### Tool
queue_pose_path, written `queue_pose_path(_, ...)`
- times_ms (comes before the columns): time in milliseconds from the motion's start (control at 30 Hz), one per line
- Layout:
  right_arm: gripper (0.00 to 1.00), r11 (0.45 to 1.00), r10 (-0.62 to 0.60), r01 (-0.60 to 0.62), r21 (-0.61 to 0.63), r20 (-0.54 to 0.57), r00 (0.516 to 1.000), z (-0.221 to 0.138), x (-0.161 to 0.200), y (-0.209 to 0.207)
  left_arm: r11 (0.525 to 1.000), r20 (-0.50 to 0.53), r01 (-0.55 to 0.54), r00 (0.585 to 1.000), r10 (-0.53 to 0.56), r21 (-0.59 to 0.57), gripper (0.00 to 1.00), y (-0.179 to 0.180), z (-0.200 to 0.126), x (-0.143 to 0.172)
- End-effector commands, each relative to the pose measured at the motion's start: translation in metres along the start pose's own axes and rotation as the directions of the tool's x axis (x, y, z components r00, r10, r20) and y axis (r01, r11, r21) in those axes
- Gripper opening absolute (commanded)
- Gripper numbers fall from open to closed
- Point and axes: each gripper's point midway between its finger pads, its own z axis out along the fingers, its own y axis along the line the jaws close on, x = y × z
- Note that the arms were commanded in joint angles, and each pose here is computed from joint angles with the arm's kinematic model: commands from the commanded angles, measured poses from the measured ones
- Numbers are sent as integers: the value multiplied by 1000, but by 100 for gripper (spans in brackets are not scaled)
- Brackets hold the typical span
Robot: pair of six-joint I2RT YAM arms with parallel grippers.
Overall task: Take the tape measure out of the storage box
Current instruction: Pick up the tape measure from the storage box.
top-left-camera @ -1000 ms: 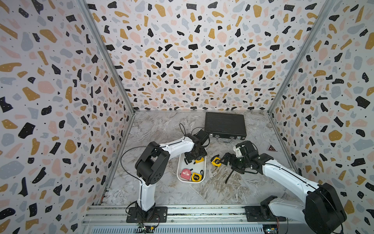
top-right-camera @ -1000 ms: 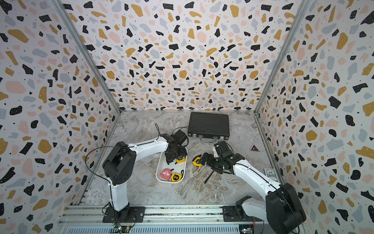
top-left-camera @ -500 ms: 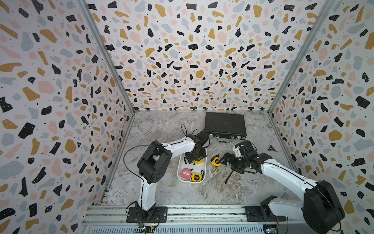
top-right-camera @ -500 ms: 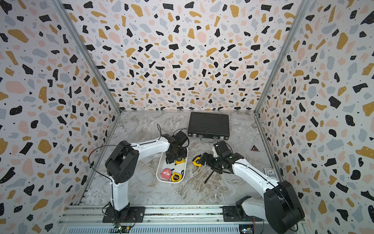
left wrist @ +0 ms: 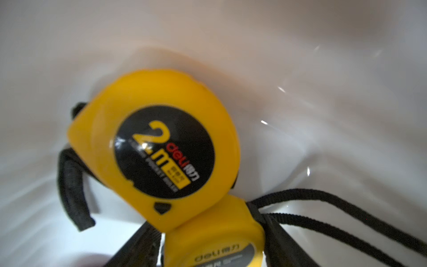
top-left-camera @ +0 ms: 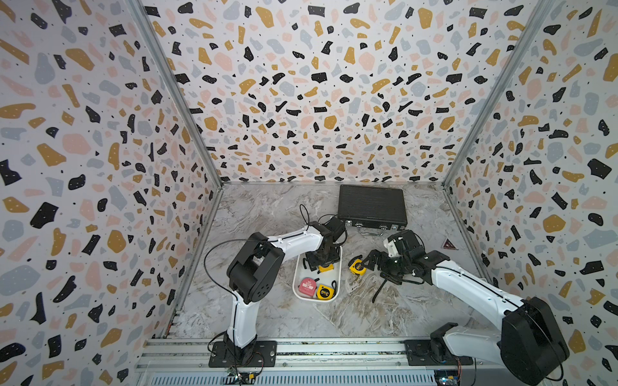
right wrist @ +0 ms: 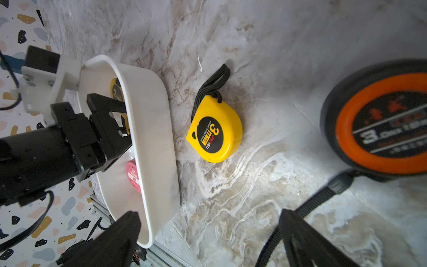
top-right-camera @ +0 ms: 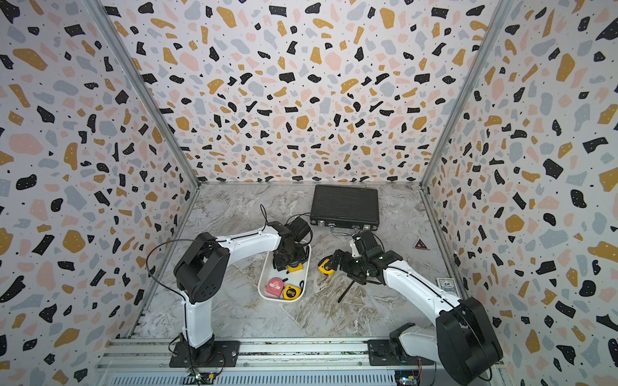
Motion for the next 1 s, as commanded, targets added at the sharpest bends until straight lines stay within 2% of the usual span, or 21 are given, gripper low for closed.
queue_pose_path(0,99,1000,-2,3,-30,25,1000,-6,-10,14,998,-16,-50,999,50,-23,75,2,-7,4)
queue_pose_path(133,99,999,2,-1,-33,29,1000,-6,-12,15,995,-26,-88,996,87,-36,76,0,-7,5)
queue_pose_path(467,99,999,-1,2,-45,28,1000,-6,-13,19,991,-51,-115,992,111,-69,71,1,3,8)
queue_pose_path(567,99,999,-2,4,-45,26,1000,-6,-13,19,991,-51,-114,993,110,-74,62,3,4,9)
queue_pose_path(700,99,999,-2,4,-48,27,1000,-7,-13,19,992,-46,-110,993,107,-68,45,2,-1,9)
queue_pose_path(967,99,997,-27,29,-70,35,999,-13,-12,24,997,32,-82,996,82,2,17,0,-47,4)
